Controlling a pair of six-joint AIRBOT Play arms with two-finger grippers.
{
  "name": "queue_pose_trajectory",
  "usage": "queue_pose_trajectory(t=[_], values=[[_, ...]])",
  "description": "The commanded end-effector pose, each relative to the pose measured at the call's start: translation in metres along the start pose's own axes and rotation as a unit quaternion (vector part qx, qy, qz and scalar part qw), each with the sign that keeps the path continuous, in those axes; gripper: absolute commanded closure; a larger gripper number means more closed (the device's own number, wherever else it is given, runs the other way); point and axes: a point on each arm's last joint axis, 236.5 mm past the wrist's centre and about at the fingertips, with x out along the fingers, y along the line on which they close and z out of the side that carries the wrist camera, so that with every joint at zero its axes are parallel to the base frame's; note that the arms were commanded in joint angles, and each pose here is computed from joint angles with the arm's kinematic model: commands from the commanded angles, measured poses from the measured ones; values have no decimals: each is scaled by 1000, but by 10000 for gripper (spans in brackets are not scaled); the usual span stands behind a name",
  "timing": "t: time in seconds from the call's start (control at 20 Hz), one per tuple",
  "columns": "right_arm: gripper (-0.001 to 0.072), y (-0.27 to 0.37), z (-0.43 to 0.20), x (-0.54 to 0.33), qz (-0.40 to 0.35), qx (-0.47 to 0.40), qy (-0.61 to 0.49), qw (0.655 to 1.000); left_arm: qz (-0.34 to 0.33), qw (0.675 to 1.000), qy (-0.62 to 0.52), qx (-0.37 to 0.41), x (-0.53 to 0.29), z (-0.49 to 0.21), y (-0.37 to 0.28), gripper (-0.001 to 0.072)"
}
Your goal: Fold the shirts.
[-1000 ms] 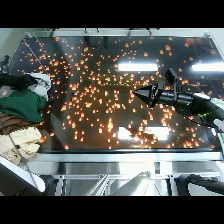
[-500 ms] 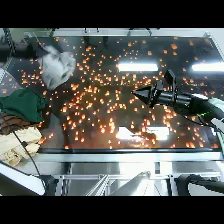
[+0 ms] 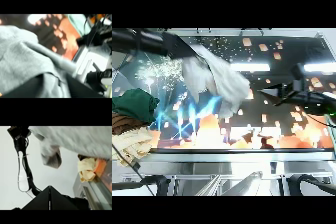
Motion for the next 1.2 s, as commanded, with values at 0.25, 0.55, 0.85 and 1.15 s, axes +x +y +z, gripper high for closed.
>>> queue_pose_trajectory(t=[0.25,0.55,0.85,1.15], values=[[131,-117,-93,-59,-305,60,111,944,56,973,191,-116,45,-133,42,-7],[142,-201,-121,-59,-391,88,86,912,120,938,271,-179,60,-225,98,-6],[149,-249,-120,-54,-391,155,78,904,157,916,296,-219,86,-288,147,12],[593,-248,-99,-7,-354,123,99,922,52,924,284,-252,131,-295,138,14]])
